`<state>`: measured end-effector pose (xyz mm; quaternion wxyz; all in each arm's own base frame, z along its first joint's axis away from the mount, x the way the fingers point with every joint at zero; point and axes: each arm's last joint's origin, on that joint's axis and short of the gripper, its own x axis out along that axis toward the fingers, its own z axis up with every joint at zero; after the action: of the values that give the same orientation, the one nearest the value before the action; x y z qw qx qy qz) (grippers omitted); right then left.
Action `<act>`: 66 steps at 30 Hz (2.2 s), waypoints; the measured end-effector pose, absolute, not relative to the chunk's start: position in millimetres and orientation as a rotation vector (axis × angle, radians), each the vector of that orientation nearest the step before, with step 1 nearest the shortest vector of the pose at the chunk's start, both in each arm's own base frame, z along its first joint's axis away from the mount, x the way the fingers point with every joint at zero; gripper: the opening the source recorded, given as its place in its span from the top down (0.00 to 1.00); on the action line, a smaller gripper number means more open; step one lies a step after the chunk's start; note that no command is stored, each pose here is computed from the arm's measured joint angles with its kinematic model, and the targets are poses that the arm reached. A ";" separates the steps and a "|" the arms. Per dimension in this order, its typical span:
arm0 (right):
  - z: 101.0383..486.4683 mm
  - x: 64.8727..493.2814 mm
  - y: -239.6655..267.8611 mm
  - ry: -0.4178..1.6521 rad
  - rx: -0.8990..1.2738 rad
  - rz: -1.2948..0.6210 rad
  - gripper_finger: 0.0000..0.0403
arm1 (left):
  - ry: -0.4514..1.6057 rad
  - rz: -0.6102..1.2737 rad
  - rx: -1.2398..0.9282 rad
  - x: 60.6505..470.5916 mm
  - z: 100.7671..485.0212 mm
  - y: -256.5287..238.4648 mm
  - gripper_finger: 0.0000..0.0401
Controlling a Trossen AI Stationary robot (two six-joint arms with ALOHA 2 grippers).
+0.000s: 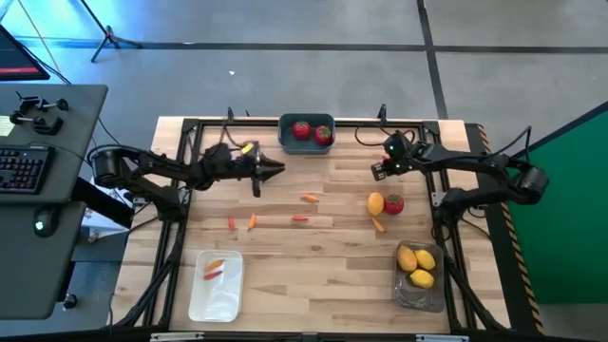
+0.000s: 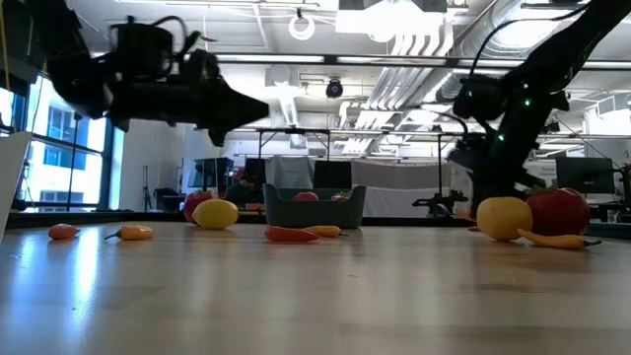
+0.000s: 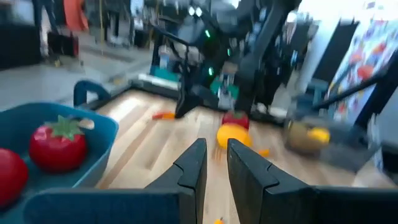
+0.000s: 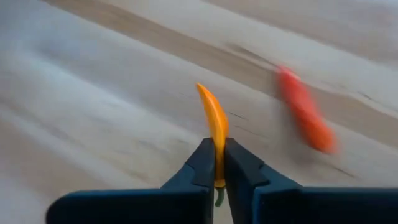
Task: Sort produce into baskets
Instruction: Put the top right orange chili pepper into the white bin
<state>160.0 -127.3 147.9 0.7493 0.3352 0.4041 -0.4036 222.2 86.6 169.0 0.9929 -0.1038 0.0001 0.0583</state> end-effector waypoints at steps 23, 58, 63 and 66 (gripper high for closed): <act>206.7 272.9 -24.6 0.007 0.047 -0.261 0.99 | -0.110 -0.008 0.015 265.0 214.6 60.3 0.75; 207.6 278.0 -3.2 -0.062 -0.020 -0.178 0.99 | -0.011 -0.119 0.169 330.8 243.5 46.4 0.86; 207.6 278.1 -3.1 -0.062 -0.010 -0.177 0.99 | -0.016 -0.120 0.189 330.8 243.9 46.1 0.96; 207.6 278.1 -3.1 -0.062 -0.010 -0.177 0.99 | -0.017 -0.120 0.189 330.8 243.9 46.2 0.99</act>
<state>278.1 -3.1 207.6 0.9956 -0.0048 -0.0311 -0.0884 330.8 46.2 243.9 0.9937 0.0944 -0.0083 -0.0597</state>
